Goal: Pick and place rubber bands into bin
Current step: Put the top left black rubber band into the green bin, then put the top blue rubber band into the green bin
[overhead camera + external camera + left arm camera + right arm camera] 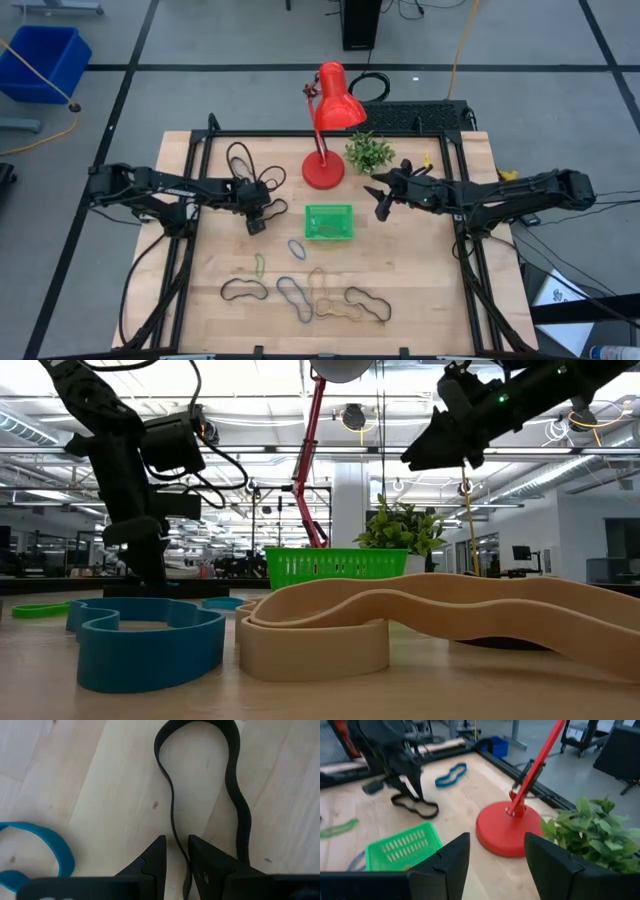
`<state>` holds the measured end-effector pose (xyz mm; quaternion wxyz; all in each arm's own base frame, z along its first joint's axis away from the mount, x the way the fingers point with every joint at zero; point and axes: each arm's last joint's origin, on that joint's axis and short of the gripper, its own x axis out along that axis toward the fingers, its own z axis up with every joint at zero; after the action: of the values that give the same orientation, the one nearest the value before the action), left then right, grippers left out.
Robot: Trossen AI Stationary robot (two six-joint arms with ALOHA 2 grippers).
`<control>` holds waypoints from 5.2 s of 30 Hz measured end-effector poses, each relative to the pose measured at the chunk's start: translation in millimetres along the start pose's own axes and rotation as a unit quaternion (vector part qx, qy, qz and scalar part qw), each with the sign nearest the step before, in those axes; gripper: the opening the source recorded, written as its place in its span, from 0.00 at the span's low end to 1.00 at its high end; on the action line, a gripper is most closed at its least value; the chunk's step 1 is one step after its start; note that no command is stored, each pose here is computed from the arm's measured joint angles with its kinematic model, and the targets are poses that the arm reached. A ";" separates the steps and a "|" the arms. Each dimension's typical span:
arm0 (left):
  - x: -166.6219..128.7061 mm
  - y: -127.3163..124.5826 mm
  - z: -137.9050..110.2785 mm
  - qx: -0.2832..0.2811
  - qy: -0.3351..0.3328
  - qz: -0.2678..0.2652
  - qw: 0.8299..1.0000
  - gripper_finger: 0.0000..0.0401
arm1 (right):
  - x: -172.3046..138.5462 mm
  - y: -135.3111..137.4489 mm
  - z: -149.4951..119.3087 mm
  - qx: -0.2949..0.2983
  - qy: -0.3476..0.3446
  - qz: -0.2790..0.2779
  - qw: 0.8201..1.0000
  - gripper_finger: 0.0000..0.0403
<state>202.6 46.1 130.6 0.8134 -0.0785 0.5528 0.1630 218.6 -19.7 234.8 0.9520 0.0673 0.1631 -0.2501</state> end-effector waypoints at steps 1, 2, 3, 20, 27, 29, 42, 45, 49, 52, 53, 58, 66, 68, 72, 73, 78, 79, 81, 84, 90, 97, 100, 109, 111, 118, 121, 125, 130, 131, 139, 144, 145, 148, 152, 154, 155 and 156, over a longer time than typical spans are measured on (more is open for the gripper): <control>0.0 0.1 -0.1 0.000 0.001 0.000 1.000 0.22 | 0.1 0.1 0.2 0.001 -0.003 0.001 1.000 0.45; 0.0 0.0 0.0 0.000 0.000 0.000 1.000 0.22 | 0.1 0.1 0.3 0.002 -0.005 0.001 1.000 0.45; 0.1 0.0 -0.1 0.000 0.000 0.000 1.000 0.22 | 0.1 0.1 0.5 0.003 -0.006 0.001 1.000 0.45; -2.9 -1.1 -1.1 -0.004 0.000 -0.034 0.999 0.02 | 0.0 0.6 2.5 -0.007 -0.016 0.003 1.000 0.45; -28.9 -1.1 3.6 -0.030 -0.066 -0.075 0.995 0.01 | 0.0 0.6 2.5 -0.007 -0.016 0.004 1.000 0.45; -41.8 -0.6 8.2 -0.036 -0.093 -0.082 0.992 0.01 | 0.0 0.6 2.5 -0.008 -0.016 0.004 1.000 0.45; -146.6 2.1 56.8 -0.006 -0.350 -0.143 0.926 0.02 | 0.0 0.8 2.9 -0.019 -0.017 0.004 1.000 0.45; -158.2 -0.9 64.7 0.022 -0.391 -0.157 0.907 0.01 | 0.0 0.9 3.3 -0.018 -0.020 0.004 1.000 0.45; -163.0 -8.3 73.8 0.044 -0.432 -0.168 0.885 0.02 | -0.1 1.3 5.7 -0.013 -0.031 0.007 0.999 0.45; -159.7 -15.3 79.1 0.061 -0.441 -0.174 0.878 0.01 | -0.3 1.8 8.3 -0.012 -0.044 0.009 0.999 0.45; -157.5 -18.2 81.6 0.065 -0.443 -0.180 0.876 0.01 | -0.4 1.9 9.1 -0.015 -0.048 0.009 0.999 0.45; -138.8 -35.3 93.8 0.084 -0.436 -0.201 0.873 0.02 | -0.7 2.4 11.4 -0.024 -0.059 0.010 0.998 0.45; -92.1 -57.2 107.7 0.097 -0.390 -0.212 0.891 0.03 | -0.8 2.6 12.7 -0.023 -0.065 0.011 0.998 0.45; -81.3 -60.9 109.8 0.099 -0.380 -0.213 0.895 0.02 | -0.8 2.6 12.7 -0.023 -0.065 0.012 0.998 0.45; -59.9 -65.3 111.5 0.094 -0.351 -0.212 0.907 0.02 | -0.8 2.6 12.7 -0.021 -0.065 0.012 0.998 0.45; -55.4 -66.1 111.9 0.091 -0.346 -0.211 0.910 0.03 | -0.8 2.6 12.7 -0.021 -0.065 0.012 0.998 0.45; -35.4 -69.6 112.6 0.088 -0.323 -0.210 0.919 0.02 | -0.8 2.6 12.7 -0.021 -0.065 0.012 0.998 0.45; -31.8 -70.1 112.2 0.088 -0.317 -0.209 0.921 0.02 | -0.8 2.6 12.7 -0.021 -0.065 0.012 0.998 0.45; -24.9 -71.1 111.7 0.088 -0.307 -0.208 0.924 0.02 | -0.8 2.6 12.7 -0.021 -0.065 0.012 0.998 0.45; -15.0 -72.6 110.5 0.088 -0.292 -0.207 0.930 0.05 | -0.8 2.6 12.7 -0.021 -0.065 0.012 0.998 0.45; -3.0 -74.5 109.9 0.073 -0.278 -0.210 0.935 0.08 | -0.8 2.6 12.7 -0.021 -0.065 0.012 0.998 0.45; -4.0 -74.7 112.0 0.074 -0.291 -0.210 0.930 0.06 | -0.7 2.6 12.4 -0.022 -0.064 0.011 0.998 0.45; -4.2 -74.7 112.4 0.073 -0.293 -0.210 0.930 0.04 | -0.7 2.6 12.4 -0.022 -0.064 0.011 0.998 0.45; -4.0 -73.9 112.7 0.070 -0.296 -0.195 0.932 0.13 | -0.7 2.5 12.3 -0.022 -0.063 0.011 0.998 0.45; -4.0 -74.0 112.7 0.070 -0.296 -0.197 0.932 0.18 | -0.7 2.5 12.2 -0.022 -0.063 0.011 0.998 0.45; -27.5 -64.1 112.1 0.075 -0.299 -0.216 0.927 0.31 | -0.7 2.5 12.0 -0.023 -0.062 0.011 0.998 0.45; -48.4 -50.7 108.8 0.074 -0.302 -0.198 0.929 0.32 | -0.7 2.5 12.0 -0.023 -0.062 0.011 0.998 0.45; -77.8 -33.3 99.3 0.057 -0.302 -0.180 0.934 0.32 | -0.7 2.5 12.0 -0.023 -0.062 0.011 0.998 0.45; -111.2 -22.3 89.3 0.010 -0.328 -0.191 0.925 0.32 | -0.7 2.5 11.9 -0.023 -0.061 0.011 0.998 0.45; -116.8 -20.9 87.5 0.013 -0.336 -0.191 0.922 0.32 | -0.7 2.5 11.8 -0.023 -0.061 0.011 0.998 0.45; -124.0 -5.7 60.2 0.005 -0.270 -0.002 0.963 0.32 | -0.7 2.6 11.9 -0.023 -0.061 0.011 0.998 0.45; -105.7 7.8 38.2 -0.095 -0.121 0.030 0.988 0.32 | -0.7 2.6 11.9 -0.023 -0.062 0.011 0.998 0.45; -101.7 10.0 35.1 -0.112 -0.094 0.037 0.989 0.32 | -0.7 2.5 11.9 -0.024 -0.062 0.011 0.998 0.45; -91.7 16.4 33.3 -0.150 -0.055 0.059 0.985 0.32 | -0.7 2.4 12.0 -0.028 -0.062 0.010 0.998 0.45; -76.0 24.2 38.9 -0.176 -0.032 0.068 0.981 0.32 | -0.8 2.4 12.6 -0.027 -0.065 0.010 0.997 0.45; -65.9 27.8 40.5 -0.185 -0.008 0.062 0.981 0.32 | -0.8 2.4 12.8 -0.026 -0.066 0.010 0.997 0.45; -61.0 29.8 40.5 -0.190 0.005 0.062 0.980 0.32 | -0.8 2.4 12.8 -0.025 -0.066 0.010 0.997 0.45; -55.3 31.8 41.1 -0.196 0.016 0.063 0.978 0.32 | -0.8 2.4 12.8 -0.025 -0.066 0.010 0.997 0.45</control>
<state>208.8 78.5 198.9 0.7610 -0.2042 0.5272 0.3183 222.7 -19.9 247.2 0.9645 0.0281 0.1059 -0.2402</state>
